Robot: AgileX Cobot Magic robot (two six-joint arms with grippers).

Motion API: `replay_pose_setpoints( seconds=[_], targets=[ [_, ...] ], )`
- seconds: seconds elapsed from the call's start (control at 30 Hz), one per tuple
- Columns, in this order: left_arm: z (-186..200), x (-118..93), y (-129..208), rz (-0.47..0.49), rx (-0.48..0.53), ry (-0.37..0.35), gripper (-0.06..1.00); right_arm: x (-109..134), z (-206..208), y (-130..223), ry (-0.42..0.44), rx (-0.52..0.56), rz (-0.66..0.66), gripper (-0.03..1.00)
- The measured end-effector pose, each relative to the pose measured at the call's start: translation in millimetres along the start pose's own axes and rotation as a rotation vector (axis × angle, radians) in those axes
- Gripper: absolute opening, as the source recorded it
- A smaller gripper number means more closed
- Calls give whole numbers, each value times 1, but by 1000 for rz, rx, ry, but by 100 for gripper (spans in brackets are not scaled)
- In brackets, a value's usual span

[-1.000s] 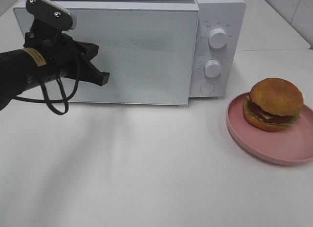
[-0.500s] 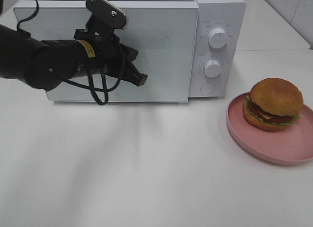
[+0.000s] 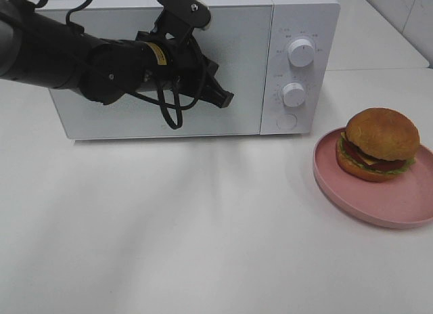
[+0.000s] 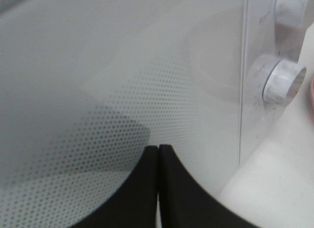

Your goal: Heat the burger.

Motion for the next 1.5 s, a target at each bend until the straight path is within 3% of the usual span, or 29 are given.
replay_pose_setpoints(
  seconds=[0.4,0.73,1.13,1.5],
  targets=[
    [-5,-6,-8,30,30,20,0,0,0,0,0,0,0,70],
    [31,-8,-21,34,165,81,0,0,0,0,0,0,0,70],
    [103,-18,-20,51,397,186,0,0,0,0,0,0,0,70],
    [155,-25,12,87,677,248,0,0,0,0,0,0,0,70]
  ],
)
Point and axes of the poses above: a point on each arm's last joint axis where the gripper is mounted, z pointing back along that axis away from the gripper, x along the wrist's bending axis when the last joint is at zero, y = z × x, the point moved 10 cm from there along -z, pointing out along that axis toward the gripper, and after that the axes turned 6 degrees about -z, right-handed, at the moved point
